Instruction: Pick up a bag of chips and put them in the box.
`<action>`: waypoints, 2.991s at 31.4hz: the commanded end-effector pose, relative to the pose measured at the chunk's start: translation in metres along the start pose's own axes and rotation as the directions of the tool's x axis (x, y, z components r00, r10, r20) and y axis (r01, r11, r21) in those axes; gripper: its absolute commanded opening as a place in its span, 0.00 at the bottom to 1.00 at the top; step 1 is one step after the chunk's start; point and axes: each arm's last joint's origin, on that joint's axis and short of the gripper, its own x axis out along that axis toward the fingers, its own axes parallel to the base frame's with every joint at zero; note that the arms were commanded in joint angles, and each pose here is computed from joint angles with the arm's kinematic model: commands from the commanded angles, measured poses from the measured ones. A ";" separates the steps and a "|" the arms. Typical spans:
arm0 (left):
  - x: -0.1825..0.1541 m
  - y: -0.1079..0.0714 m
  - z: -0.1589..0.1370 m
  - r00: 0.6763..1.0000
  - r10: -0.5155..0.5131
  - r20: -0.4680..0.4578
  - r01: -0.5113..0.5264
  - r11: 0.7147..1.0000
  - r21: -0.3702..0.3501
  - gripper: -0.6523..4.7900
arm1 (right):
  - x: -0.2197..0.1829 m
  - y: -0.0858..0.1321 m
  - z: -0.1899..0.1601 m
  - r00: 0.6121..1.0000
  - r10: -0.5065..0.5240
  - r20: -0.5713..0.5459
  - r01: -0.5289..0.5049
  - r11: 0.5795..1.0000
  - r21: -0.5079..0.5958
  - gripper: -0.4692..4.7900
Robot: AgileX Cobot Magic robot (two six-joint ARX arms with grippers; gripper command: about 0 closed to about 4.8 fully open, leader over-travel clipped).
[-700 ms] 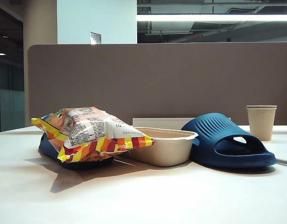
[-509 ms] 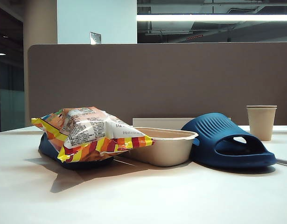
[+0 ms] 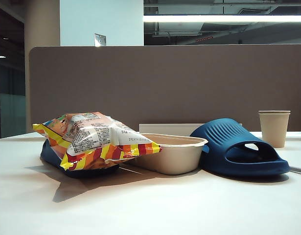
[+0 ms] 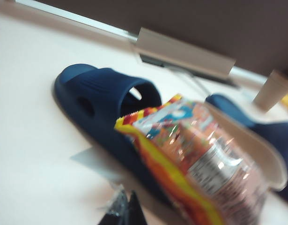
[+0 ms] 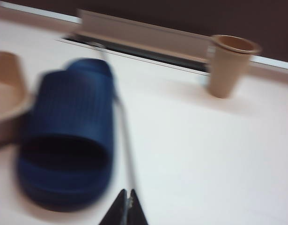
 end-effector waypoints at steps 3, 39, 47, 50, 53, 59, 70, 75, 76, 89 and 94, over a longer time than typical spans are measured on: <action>-0.001 -0.007 0.009 0.987 -0.156 0.047 0.157 0.987 -0.016 0.11 | -0.001 0.006 0.006 0.971 0.229 0.065 -0.235 0.966 0.104 0.09; -0.017 -0.038 0.054 0.883 -0.409 -0.229 0.379 0.911 -0.161 0.11 | -0.016 0.011 0.051 0.922 0.368 0.123 -0.386 0.833 0.396 0.08; 0.001 -0.041 0.070 0.842 -0.429 -0.327 0.401 0.903 -0.153 0.11 | -0.005 0.019 0.076 0.875 0.483 0.009 -0.445 0.799 0.404 0.08; 0.011 -0.041 0.076 0.834 -0.415 -0.365 0.383 0.910 -0.159 0.11 | 0.002 0.025 0.091 0.840 0.542 -0.026 -0.495 0.787 0.369 0.08; 0.023 -0.040 0.081 0.817 -0.400 -0.416 0.350 0.916 -0.195 0.11 | 0.011 0.034 0.110 0.806 0.590 -0.055 -0.547 0.776 0.315 0.08; 0.054 -0.034 0.087 0.774 -0.374 -0.511 0.282 0.926 -0.252 0.11 | 0.039 0.056 0.134 0.768 0.619 -0.166 -0.587 0.783 0.206 0.08; 0.104 -0.017 0.081 0.720 -0.262 -0.643 0.185 0.965 -0.186 0.35 | 0.081 0.107 0.133 0.677 0.662 -0.322 -0.670 0.735 0.103 0.08; 0.120 -0.009 0.074 0.718 -0.169 -0.675 0.102 0.985 -0.138 0.60 | 0.087 0.115 0.129 0.673 0.662 -0.331 -0.679 0.730 0.081 0.08; 0.121 -0.008 0.073 0.715 -0.166 -0.679 0.097 0.986 -0.138 0.70 | 0.087 0.115 0.130 0.674 0.662 -0.328 -0.679 0.730 0.079 0.08; 0.131 0.000 0.074 0.742 -0.203 -0.638 0.114 0.977 -0.179 0.77 | 0.087 0.115 0.130 0.672 0.665 -0.326 -0.716 0.696 -0.057 0.08; 0.136 0.022 0.072 0.738 -0.286 -0.612 0.093 0.940 -0.327 0.81 | 0.087 0.115 0.130 0.672 0.665 -0.326 -0.716 0.696 -0.057 0.08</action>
